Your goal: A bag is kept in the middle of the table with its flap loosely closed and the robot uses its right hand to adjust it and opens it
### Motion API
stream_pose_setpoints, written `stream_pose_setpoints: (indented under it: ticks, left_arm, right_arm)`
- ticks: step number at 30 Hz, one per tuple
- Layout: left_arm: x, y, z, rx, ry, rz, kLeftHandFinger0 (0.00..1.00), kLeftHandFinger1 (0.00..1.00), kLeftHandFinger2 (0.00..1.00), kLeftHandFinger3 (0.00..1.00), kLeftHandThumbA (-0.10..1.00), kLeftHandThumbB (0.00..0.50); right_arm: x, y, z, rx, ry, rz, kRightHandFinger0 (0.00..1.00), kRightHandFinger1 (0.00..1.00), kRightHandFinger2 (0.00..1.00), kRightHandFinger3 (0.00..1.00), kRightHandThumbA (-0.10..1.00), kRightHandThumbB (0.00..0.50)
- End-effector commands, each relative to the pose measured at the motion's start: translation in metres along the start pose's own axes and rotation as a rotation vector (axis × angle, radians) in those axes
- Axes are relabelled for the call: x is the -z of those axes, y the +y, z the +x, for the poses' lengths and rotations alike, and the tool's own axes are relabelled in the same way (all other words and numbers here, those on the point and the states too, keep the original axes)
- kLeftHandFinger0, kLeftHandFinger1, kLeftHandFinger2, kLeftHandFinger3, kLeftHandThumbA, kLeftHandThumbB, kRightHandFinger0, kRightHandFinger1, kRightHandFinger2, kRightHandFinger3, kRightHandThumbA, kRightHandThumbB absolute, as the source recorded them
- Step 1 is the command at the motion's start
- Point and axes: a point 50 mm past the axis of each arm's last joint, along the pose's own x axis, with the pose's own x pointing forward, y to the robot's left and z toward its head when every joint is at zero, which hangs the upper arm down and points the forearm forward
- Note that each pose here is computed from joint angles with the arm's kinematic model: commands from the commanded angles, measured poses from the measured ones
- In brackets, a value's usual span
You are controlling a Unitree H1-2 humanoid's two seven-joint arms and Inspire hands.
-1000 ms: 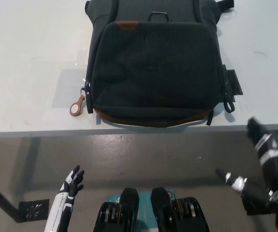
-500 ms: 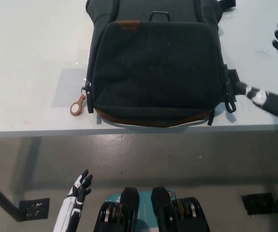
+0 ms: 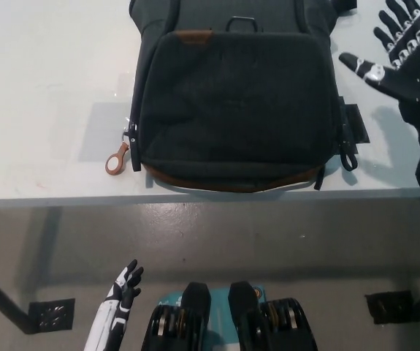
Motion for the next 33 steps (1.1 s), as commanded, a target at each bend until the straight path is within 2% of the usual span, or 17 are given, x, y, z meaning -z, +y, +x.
stream_pose_setpoints:
  ticks: [1, 5, 11, 17, 25, 28, 30, 33]
  left_arm:
    - [-0.006, -0.001, 0.003, -0.002, -0.046, 0.017, 1.0, 1.0, 1.0, 1.0, 1.0, 0.236]
    - [-0.007, 0.001, 0.003, 0.005, -0.048, 0.033, 1.0, 1.0, 1.0, 1.0, 1.0, 0.228]
    - [-0.008, 0.001, 0.006, 0.019, -0.057, 0.031, 1.0, 1.0, 1.0, 1.0, 1.0, 0.205]
    - [-0.01, 0.002, 0.007, 0.02, -0.06, 0.049, 1.0, 1.0, 1.0, 1.0, 1.0, 0.223]
    - [-0.009, 0.004, 0.006, 0.03, -0.056, 0.052, 1.0, 1.0, 1.0, 1.0, 1.0, 0.216]
    - [-0.008, 0.004, 0.005, 0.037, -0.054, 0.049, 1.0, 1.0, 1.0, 1.0, 1.0, 0.219]
    - [-0.007, 0.004, 0.005, 0.038, -0.052, 0.047, 1.0, 1.0, 1.0, 1.0, 1.0, 0.207]
    - [-0.008, 0.004, 0.006, 0.038, -0.056, 0.045, 1.0, 1.0, 1.0, 1.0, 1.0, 0.223]
  right_arm:
    - [-0.016, 0.018, 0.023, -0.082, 0.015, 0.163, 1.0, 1.0, 1.0, 1.0, 1.0, 0.271]
    - [-0.013, 0.031, 0.036, -0.109, 0.039, 0.154, 1.0, 1.0, 1.0, 1.0, 1.0, 0.29]
    - [-0.014, 0.05, 0.055, -0.154, 0.047, 0.153, 1.0, 1.0, 1.0, 1.0, 1.0, 0.288]
    - [-0.004, 0.075, 0.068, -0.204, 0.077, 0.138, 1.0, 1.0, 1.0, 1.0, 1.0, 0.257]
    - [0.011, 0.094, 0.068, -0.247, 0.107, 0.132, 1.0, 1.0, 1.0, 1.0, 1.0, 0.237]
    - [0.017, 0.099, 0.069, -0.241, 0.123, 0.163, 1.0, 1.0, 1.0, 1.0, 1.0, 0.242]
    - [0.024, 0.101, 0.067, -0.246, 0.138, 0.153, 1.0, 1.0, 1.0, 1.0, 1.0, 0.273]
    - [0.035, 0.1, 0.064, -0.267, 0.178, 0.129, 1.0, 1.0, 1.0, 1.0, 1.0, 0.301]
